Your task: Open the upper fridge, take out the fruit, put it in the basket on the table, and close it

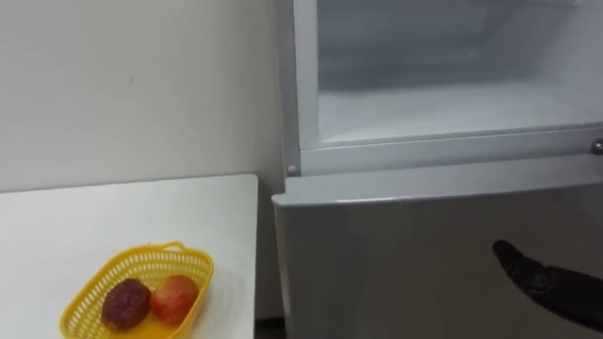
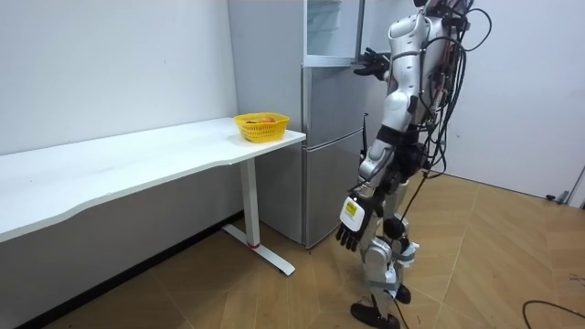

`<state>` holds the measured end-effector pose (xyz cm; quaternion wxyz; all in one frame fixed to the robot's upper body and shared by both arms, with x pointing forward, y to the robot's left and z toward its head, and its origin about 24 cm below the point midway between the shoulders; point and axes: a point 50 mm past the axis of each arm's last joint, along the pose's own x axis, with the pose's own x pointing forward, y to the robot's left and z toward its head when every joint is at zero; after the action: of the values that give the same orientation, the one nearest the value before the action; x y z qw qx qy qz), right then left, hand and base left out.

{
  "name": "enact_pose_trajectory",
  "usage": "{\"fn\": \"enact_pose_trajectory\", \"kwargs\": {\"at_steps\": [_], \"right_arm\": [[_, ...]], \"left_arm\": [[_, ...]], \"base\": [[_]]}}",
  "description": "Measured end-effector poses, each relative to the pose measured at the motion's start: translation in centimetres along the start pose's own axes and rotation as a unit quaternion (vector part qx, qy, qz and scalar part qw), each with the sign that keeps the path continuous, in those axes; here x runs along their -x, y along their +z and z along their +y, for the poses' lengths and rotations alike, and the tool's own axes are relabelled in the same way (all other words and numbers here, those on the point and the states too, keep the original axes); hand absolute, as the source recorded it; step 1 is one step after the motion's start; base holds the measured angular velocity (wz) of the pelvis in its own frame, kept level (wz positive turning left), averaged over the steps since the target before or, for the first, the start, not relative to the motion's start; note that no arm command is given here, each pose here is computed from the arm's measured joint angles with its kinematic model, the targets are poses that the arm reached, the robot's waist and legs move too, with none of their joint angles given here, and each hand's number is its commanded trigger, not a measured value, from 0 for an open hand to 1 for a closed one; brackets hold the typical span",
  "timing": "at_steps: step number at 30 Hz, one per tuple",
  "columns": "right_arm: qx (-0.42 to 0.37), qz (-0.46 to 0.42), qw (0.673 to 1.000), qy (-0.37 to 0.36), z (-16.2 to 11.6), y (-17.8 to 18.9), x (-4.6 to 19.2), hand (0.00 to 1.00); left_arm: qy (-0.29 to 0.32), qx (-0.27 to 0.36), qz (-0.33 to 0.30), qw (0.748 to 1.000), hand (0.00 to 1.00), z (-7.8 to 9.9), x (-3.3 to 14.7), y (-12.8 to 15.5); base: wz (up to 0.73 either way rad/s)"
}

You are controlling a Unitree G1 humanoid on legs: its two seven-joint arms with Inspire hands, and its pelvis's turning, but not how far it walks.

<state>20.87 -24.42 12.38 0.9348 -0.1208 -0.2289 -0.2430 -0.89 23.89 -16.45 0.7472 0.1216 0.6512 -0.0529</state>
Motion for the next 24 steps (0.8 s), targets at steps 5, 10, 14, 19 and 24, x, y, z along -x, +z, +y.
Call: {"fn": "enact_pose_trajectory", "kwargs": {"at_steps": [5,10,14,19,24], "right_arm": [[0.011,0.004,1.0,-0.007,-0.1,-0.2,0.5,0.0],[0.024,0.032,0.999,-0.01,-0.6,-1.2,1.5,0.0],[0.039,0.068,0.997,-0.005,-1.0,-2.5,2.8,0.0],[0.039,0.118,0.992,0.002,-0.9,-4.3,4.0,0.0],[-0.006,0.199,0.98,-0.026,-1.7,-6.8,5.3,0.0]], "left_arm": [[-0.006,-0.017,-0.004,1.0,0.0,-0.2,-0.1,0.6],[-0.01,-0.027,-0.005,1.0,0.0,-0.4,-0.2,0.7],[-0.009,-0.028,-0.006,1.0,0.0,-0.4,-0.2,0.8],[-0.008,-0.03,-0.005,1.0,0.0,-0.4,-0.2,0.8],[-0.007,-0.031,-0.015,0.999,0.0,-0.3,-0.3,1.4]], "base": [[-0.06],[-0.08],[-0.08],[-0.09],[-0.01]]}}
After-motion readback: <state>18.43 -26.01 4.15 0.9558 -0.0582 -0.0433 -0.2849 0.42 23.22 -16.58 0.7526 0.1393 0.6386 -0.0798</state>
